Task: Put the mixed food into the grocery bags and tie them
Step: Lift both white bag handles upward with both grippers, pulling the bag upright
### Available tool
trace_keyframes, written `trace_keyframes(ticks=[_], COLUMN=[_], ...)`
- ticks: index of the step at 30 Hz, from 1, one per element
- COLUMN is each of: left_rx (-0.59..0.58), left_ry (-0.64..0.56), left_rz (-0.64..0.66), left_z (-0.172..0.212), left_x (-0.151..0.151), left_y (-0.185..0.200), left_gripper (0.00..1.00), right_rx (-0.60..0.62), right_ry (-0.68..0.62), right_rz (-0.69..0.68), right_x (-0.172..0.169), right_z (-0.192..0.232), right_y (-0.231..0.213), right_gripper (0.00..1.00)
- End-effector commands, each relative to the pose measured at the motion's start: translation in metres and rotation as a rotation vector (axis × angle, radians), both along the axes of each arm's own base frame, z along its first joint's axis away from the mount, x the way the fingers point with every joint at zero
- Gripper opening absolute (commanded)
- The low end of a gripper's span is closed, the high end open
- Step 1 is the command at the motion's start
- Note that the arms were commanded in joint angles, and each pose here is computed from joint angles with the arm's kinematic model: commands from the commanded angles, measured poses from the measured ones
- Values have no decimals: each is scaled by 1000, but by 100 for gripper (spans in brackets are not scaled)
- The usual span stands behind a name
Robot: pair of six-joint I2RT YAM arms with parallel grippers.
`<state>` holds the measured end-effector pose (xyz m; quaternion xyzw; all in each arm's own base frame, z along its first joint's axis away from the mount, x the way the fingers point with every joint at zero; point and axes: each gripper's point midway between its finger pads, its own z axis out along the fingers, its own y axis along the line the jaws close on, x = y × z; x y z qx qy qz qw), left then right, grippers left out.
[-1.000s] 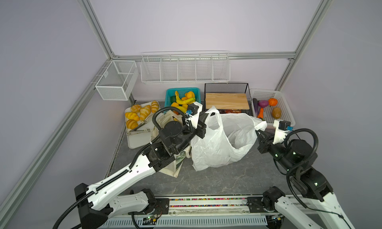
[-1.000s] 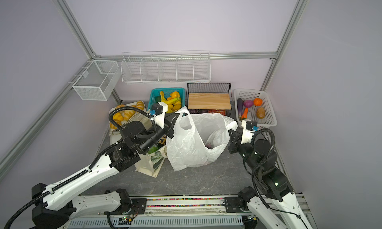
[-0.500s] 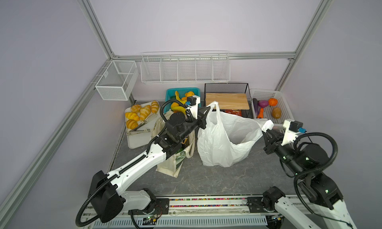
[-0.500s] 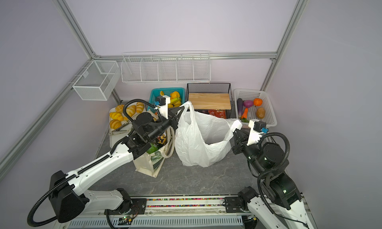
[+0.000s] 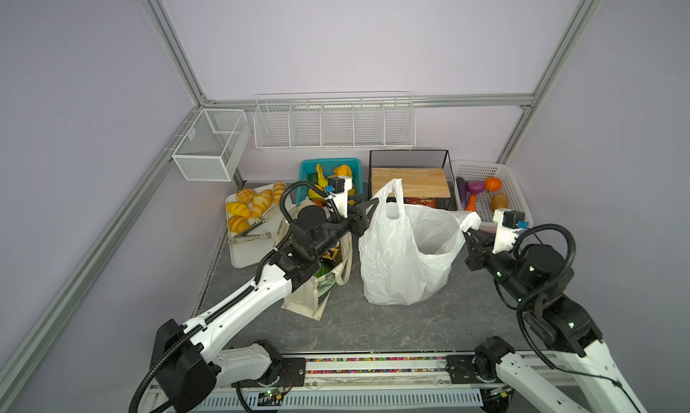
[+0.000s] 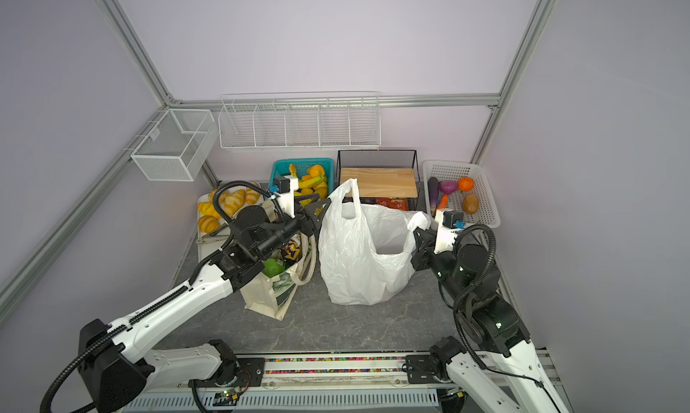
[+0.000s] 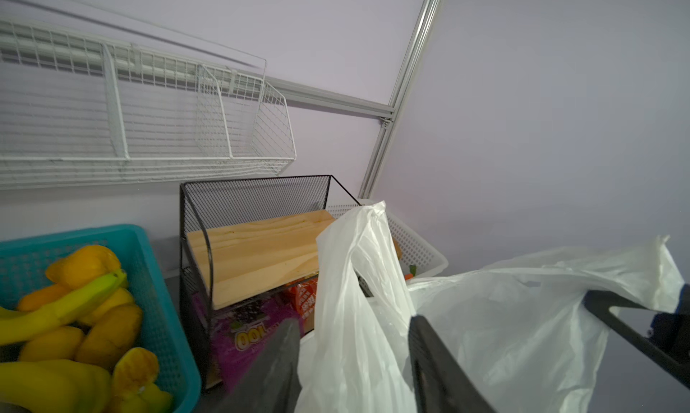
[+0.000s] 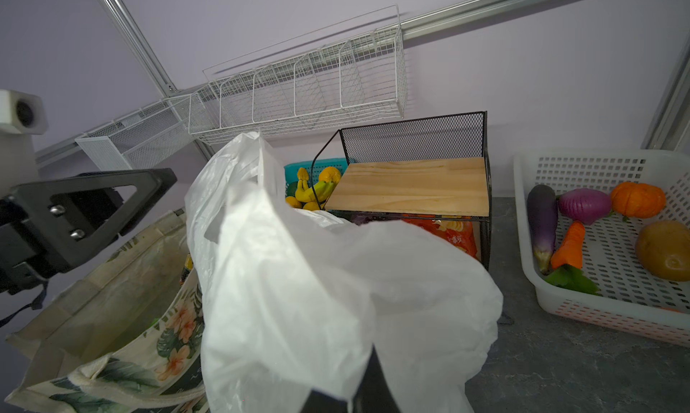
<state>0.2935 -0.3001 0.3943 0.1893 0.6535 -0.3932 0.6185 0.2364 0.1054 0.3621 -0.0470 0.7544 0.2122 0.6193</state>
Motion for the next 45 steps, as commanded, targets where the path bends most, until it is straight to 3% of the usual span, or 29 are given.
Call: trace_keyframes(ticks=[1,4,13,20,24,34,40,45], left_rx=[19,123,334,542,636,763,747,681], left_ry=[-68,-123,-23,76,107,90,96,93], left_rz=[-22,46,127,134,136,197,162,107], left_z=[24,35,38,13,-5,-27,-29,-16], left_x=[-27,-33,12,40,45,59,55,44], left_y=[-1,-12,-54,-88,-102,-111,-117,-120], left_gripper=[61,70,78,83,81,51,30,4], right_rx=[-14,-13,-13,-15,-18,-20,-22,-29], right_ry=[-16,-13,-8,-12,-9,-4,-6,-12], right_rz=[-17,-8,1,8,13,16,8,-11], right_x=[5,7,8,10,12,15,14,12], right_z=[-1,-2,-4,-3,-5,-7,-8,-7], right_y=[-2,1,3,5,7,10,7,2], right_gripper=[6,6,6,6,6,6,6,6])
